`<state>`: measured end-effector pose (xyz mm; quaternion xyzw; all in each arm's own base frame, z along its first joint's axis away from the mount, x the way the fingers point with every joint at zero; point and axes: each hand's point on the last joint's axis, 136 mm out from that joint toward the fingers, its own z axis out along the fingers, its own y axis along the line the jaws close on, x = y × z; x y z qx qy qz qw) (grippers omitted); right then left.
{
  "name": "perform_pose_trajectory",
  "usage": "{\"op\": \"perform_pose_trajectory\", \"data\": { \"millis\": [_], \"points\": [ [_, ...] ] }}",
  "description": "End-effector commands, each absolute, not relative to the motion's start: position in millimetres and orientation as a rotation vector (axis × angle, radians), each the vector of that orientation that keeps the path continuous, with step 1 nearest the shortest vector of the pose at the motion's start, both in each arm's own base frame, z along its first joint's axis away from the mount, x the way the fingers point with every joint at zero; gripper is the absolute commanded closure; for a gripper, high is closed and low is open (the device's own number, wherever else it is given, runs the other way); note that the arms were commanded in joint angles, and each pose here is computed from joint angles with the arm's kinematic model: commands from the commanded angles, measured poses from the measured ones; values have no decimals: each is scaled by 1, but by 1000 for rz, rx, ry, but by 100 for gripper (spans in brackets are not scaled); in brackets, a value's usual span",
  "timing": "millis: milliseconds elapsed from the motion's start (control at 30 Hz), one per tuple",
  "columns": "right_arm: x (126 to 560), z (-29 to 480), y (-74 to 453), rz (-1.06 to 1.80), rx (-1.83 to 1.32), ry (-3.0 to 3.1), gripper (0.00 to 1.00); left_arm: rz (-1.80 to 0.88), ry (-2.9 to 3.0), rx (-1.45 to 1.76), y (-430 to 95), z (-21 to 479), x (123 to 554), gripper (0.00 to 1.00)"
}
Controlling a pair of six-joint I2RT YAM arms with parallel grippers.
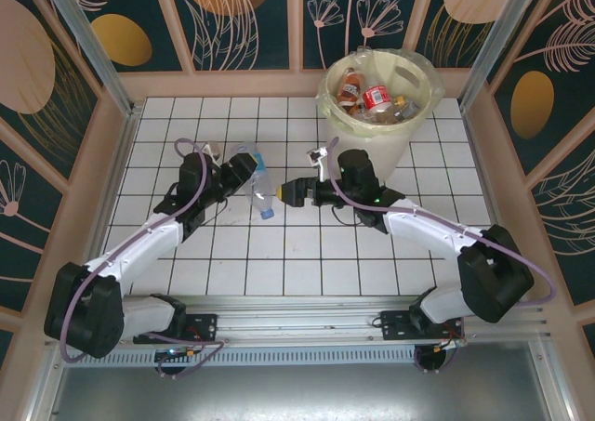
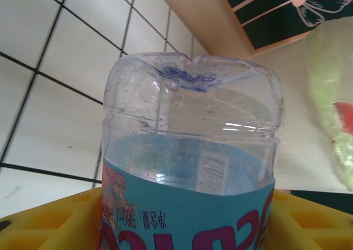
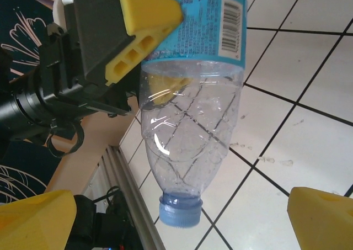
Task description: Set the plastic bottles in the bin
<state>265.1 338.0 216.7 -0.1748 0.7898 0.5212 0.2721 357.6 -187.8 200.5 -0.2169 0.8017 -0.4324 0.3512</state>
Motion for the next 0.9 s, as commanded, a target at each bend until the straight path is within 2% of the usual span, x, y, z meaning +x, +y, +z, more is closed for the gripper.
{"op": "perform_pose_trajectory", "data": {
  "millis": [0,867],
  "points": [
    [273,242,344,1445,-470,2037,1,-1234,2016,-586,-202,225,364,37],
    [302,242,355,1520,-461,1989,3,-1428,1975,-524,-251,251,363,36]
  ]
}}
